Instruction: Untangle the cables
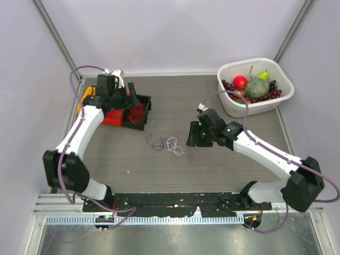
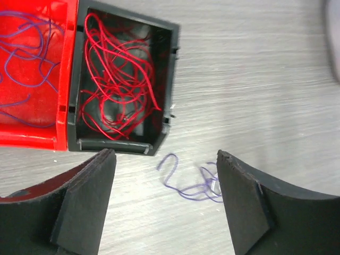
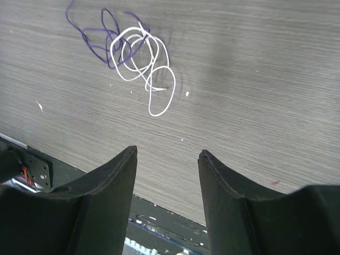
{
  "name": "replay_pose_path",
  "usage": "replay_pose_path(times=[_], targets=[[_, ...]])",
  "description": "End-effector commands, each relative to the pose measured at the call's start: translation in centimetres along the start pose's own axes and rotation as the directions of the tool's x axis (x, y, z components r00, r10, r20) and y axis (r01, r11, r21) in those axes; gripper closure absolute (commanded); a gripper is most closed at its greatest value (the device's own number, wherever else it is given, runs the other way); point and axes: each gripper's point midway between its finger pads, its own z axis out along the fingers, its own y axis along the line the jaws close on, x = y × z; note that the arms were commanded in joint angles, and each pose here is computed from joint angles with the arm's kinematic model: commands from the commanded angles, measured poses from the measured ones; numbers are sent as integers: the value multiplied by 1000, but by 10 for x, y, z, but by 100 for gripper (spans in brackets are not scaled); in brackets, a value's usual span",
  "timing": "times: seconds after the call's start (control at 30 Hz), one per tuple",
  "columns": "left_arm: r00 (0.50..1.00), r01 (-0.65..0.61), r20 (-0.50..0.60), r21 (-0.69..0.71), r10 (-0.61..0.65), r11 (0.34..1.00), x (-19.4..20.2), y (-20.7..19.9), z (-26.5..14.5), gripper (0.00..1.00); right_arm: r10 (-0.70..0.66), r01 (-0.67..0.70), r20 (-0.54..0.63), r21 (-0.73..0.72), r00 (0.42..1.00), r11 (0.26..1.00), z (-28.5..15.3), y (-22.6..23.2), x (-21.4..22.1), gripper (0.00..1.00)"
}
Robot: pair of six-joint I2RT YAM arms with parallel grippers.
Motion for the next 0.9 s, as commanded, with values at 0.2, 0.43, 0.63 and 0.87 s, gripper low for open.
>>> replay_pose_path(times=[0.2, 0.43, 0.63, 0.87], targets=[[984, 126, -151, 210, -96, 970, 130, -64, -73, 23, 27, -48, -107, -205, 994, 978, 67, 67, -19, 41], [973, 183, -182, 252, -140, 950, 174, -66, -96, 21, 132, -163, -151, -210, 980, 964, 109, 89, -21, 51], [973, 200, -167, 261, -159, 944, 180, -63, -120, 21, 178, -206, -180, -155, 968, 966, 134, 85, -8, 59], [981, 170, -138, 238, -140, 956, 182, -53, -143, 20, 155, -169, -134, -99, 979, 981, 144, 82, -19, 76]])
